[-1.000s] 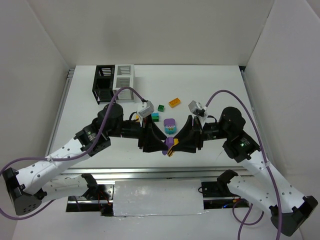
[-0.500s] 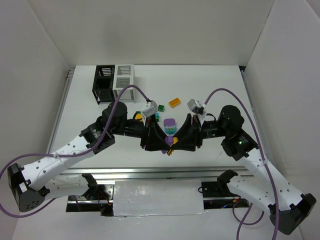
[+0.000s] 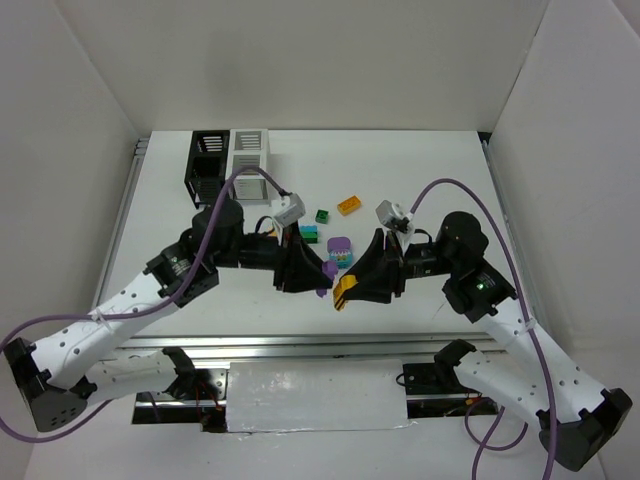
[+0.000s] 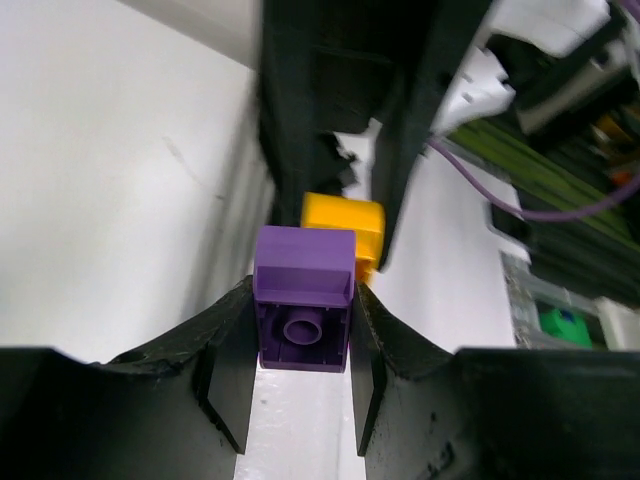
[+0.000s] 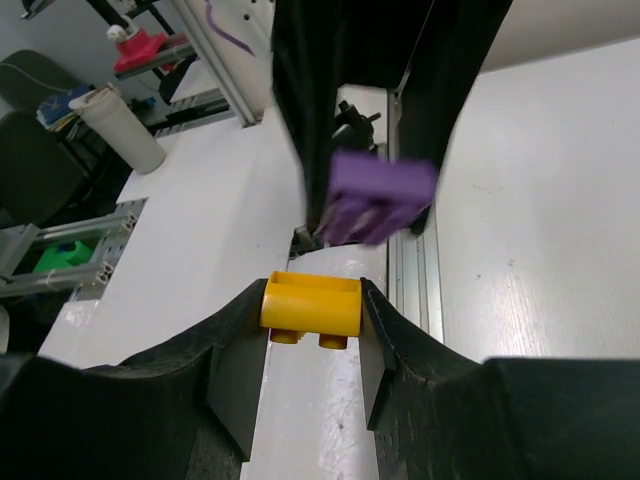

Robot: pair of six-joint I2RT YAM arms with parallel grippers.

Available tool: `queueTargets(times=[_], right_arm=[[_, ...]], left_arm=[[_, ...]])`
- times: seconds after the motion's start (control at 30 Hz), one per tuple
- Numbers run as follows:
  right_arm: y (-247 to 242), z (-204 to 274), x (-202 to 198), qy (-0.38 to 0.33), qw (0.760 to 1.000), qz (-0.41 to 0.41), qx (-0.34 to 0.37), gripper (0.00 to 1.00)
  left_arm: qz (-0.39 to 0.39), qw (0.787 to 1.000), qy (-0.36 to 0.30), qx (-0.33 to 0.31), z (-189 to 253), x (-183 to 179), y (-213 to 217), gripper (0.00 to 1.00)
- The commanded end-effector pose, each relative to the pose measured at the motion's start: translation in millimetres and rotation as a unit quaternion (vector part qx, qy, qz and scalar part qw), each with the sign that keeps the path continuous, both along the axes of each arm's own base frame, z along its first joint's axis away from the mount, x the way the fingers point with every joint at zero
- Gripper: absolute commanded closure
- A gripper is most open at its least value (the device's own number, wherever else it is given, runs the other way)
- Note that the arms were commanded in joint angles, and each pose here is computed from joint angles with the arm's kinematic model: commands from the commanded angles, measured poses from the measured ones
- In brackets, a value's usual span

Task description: Sort the legos into containers by color

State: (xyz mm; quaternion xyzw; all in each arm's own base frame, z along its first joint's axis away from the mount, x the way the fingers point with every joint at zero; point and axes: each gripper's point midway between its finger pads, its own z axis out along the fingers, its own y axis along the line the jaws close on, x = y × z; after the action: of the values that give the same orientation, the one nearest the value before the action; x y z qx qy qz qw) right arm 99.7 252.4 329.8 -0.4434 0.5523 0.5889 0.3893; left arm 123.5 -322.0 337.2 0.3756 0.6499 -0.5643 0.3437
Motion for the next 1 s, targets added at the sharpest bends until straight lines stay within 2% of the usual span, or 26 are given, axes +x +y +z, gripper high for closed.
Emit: queueTargets(times=[0.0, 0.07, 0.13, 0.17, 0.2, 0.23, 0.27, 0.3, 0.33, 0.43, 0.47, 0.5, 0.53, 0.57, 0.6, 0.63, 0.67, 0.77, 0.8, 0.97], right_arm=[[-0.4, -0.2, 8.2, -0.025, 0.999, -0.023, 0.005, 1.0], [-1.1, -1.6, 19.3, -0.026, 0.998, -0.061, 0.002, 1.0], [-2.1, -3.6, 32.1, -0.018, 0.994, -0.105, 0.002, 1.0], [-4.4, -5.6, 48.9, -0.013, 0.988, -0.157, 0.001, 1.0], [-6.3, -7.0, 57.1, -0.006, 0.983, -0.183, 0.001, 1.0], [-6.5, -9.4, 56.9, 0.004, 0.983, -0.184, -0.002, 1.0], [-10.6, -10.1, 74.1, 0.011, 0.972, -0.234, -0.002, 1.0], [-11.8, -10.7, 78.6, 0.017, 0.968, -0.249, 0.0, 1.0], [-13.2, -12.4, 83.0, 0.032, 0.964, -0.265, 0.001, 1.0], [-21.0, -14.9, 105.4, 0.069, 0.938, -0.338, 0.008, 1.0], [-23.6, -18.7, 113.0, 0.08, 0.93, -0.359, 0.005, 1.0], [-23.6, -19.7, 114.0, 0.088, 0.928, -0.362, 0.005, 1.0], [-23.0, -20.6, 113.6, 0.096, 0.928, -0.361, 0.006, 1.0], [-21.6, -20.5, 111.5, 0.098, 0.93, -0.355, 0.006, 1.0], [-19.1, -20.6, 106.5, 0.099, 0.934, -0.343, 0.005, 1.0], [-19.0, -22.8, 105.0, 0.103, 0.935, -0.34, 0.004, 1.0], [-19.7, -21.5, 102.3, 0.103, 0.936, -0.337, 0.006, 1.0], [-22.0, -25.7, 98.6, 0.106, 0.935, -0.338, -0.001, 1.0], [-22.4, -27.2, 98.8, 0.106, 0.935, -0.339, -0.004, 1.0], [-29.5, -25.0, 93.6, 0.093, 0.933, -0.347, -0.006, 1.0]], left_arm=[[0.12, 0.992, -0.043, -0.005, 32.2, 47.8, 31.5, 1.0], [0.171, 0.985, -0.027, 0.001, 36.8, 69.7, 50.3, 1.0], [0.275, 0.961, -0.009, 0.012, 38.6, 117.0, 81.2, 1.0], [0.321, 0.947, 0.008, 0.031, 31.2, 133.4, 94.6, 1.0], [0.423, 0.905, 0.012, 0.048, 26.3, 168.4, 126.0, 1.0], [0.481, 0.875, 0.031, 0.057, 24.8, 192.3, 140.4, 1.0], [0.531, 0.843, 0.045, 0.079, 14.9, 209.1, 161.5, 1.0], [0.607, 0.789, 0.037, 0.091, 13.1, 229.7, 191.4, 1.0], [0.646, 0.756, 0.047, 0.095, 9.8, 246.1, 204.5, 1.0], [0.724, 0.686, 0.006, 0.072, 16.4, 281.6, 247.1, 1.0], [0.744, 0.667, -0.03, 0.026, 38.0, 296.8, 256.3, 1.0], [0.757, 0.651, -0.054, 0.017, 43.9, 303.7, 265.4, 1.0], [0.779, 0.624, -0.062, 0.017, 32.9, 315.4, 277.6, 1.0], [0.786, 0.614, -0.07, 0.008, 32.9, 324.3, 283.8, 1.0], [0.796, 0.597, -0.095, -0.029, 49.9, 335.1, 296.1, 1.0], [0.802, 0.589, -0.098, -0.014, 33.6, 349.6, 302.3, 1.0], [0.814, 0.57, -0.112, -0.008, 31.9, 357.1, 316.1, 1.0], [0.814, 0.564, -0.137, -0.012, 22.6, 390.2, 323.1, 1.0], [0.81, 0.568, -0.143, -0.009, 18.1, 398.8, 322.6, 1.0], [0.809, 0.563, -0.171, 0.016, -22.3, 445.8, 327.9, 1.0]])
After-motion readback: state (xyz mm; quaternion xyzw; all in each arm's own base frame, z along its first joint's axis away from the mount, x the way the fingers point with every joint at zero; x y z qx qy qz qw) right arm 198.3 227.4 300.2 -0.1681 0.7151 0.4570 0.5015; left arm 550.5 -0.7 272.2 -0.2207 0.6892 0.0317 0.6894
